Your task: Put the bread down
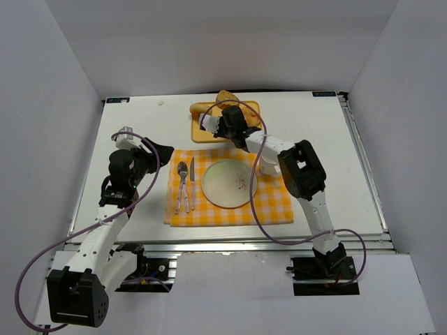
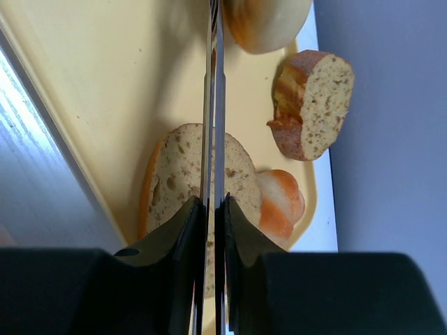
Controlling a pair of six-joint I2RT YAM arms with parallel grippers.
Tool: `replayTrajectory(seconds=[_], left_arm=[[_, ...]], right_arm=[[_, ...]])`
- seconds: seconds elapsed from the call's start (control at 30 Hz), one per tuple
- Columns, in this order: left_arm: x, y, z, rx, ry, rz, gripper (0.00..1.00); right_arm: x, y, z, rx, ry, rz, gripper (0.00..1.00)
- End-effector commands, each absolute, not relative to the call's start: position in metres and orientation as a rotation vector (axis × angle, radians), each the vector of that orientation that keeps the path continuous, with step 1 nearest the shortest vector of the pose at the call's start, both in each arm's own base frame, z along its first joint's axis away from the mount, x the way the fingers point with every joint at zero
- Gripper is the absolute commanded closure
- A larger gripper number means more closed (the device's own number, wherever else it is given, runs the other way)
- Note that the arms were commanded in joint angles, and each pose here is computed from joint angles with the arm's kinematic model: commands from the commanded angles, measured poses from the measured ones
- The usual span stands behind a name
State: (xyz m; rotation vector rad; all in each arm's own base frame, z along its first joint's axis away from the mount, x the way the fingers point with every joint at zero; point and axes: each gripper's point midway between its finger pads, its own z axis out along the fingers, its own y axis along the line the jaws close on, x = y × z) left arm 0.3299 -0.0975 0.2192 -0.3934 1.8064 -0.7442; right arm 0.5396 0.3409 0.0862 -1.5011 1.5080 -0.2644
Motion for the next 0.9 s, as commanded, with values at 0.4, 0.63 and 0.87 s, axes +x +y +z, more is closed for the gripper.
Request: replayTrajectory(seconds=[0.4,0.63,0.87], left_arm=[[0.326,-0.096,0.232,-0.381,1.769,-0.742,0.29],[0.324,-0.097,0.233,-0.381,1.761,-0.75,0.29],[0.324,-0.098,0.235,-0.375,1.761,-0.755,0.29]], right_arm=[[0.511,0.336,0.174,-1.351,1.418,-0.188,0.93],[0.492,0.331,0.185,-1.345,1.407,-0.159,0.85],[0.484,0.336,0.171,-1.381,1.442,-0.106,0.72]])
